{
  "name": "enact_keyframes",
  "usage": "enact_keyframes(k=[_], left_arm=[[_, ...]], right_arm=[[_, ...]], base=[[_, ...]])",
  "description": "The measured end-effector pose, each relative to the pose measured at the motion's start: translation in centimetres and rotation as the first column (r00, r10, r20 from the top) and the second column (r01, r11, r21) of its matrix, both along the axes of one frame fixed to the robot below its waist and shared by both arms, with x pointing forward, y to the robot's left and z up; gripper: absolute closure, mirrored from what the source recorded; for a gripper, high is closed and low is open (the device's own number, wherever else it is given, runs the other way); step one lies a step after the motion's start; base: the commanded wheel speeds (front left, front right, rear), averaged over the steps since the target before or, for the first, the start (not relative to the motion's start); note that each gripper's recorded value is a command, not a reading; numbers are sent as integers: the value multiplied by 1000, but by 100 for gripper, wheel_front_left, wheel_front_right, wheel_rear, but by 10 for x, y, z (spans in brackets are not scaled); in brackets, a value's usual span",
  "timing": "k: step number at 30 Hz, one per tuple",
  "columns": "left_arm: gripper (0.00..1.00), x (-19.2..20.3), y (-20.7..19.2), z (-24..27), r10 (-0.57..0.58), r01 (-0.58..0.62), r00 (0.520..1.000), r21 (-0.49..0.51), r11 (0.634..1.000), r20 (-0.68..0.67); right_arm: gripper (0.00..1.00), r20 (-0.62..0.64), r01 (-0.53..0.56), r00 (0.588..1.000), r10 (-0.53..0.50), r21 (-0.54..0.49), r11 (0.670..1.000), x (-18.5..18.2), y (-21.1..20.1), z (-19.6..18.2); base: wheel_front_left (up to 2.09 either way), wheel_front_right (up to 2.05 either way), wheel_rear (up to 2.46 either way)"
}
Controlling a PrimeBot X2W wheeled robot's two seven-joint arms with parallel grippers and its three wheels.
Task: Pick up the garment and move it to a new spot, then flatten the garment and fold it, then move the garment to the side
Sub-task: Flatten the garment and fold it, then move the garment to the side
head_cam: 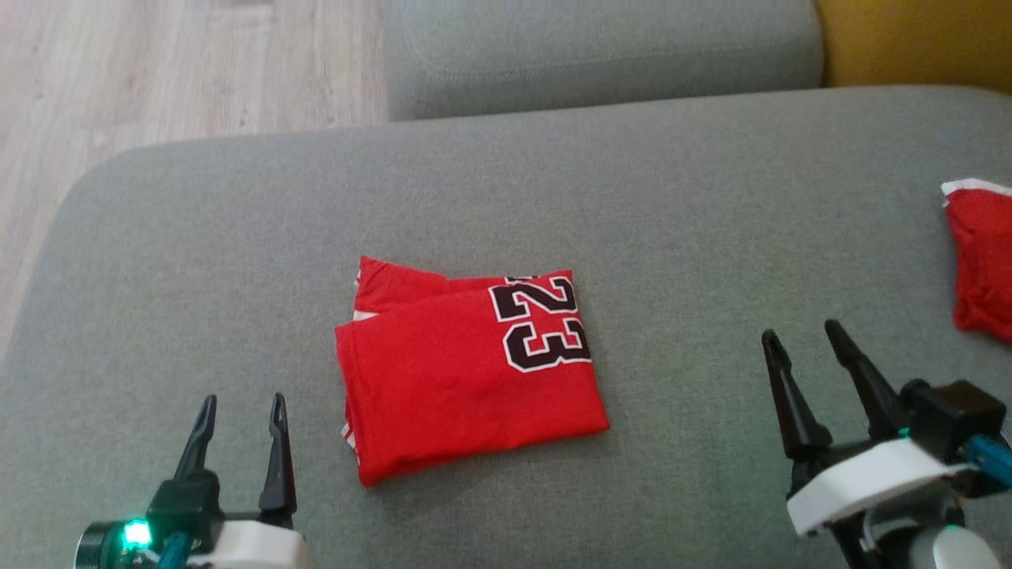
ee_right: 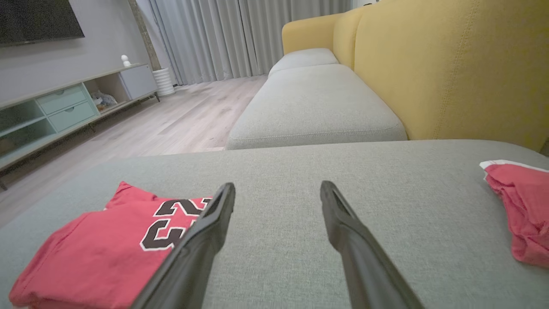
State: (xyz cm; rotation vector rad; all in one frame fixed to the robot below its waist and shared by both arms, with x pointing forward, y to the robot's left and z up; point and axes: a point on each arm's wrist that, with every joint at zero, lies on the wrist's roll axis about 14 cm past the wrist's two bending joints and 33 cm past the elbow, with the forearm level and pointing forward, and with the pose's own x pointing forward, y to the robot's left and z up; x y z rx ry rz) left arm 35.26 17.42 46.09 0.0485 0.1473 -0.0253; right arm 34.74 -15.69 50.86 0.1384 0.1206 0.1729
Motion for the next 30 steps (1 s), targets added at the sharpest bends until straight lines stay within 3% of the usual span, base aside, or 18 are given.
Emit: enact_keyframes(k=[7,30], left_arm=[[0,-10,0,8,3,-3,1000,1,1000,7],[0,-11,5,5,31,-32,999,-5,999,-20]], right_arm=[[0,-15,-2,1000,1,-23,1000,-16,-1,1],[0,-18,-8,1000,8,-25,1000,-15,1,4]], base=[[0,0,0],[0,0,0]])
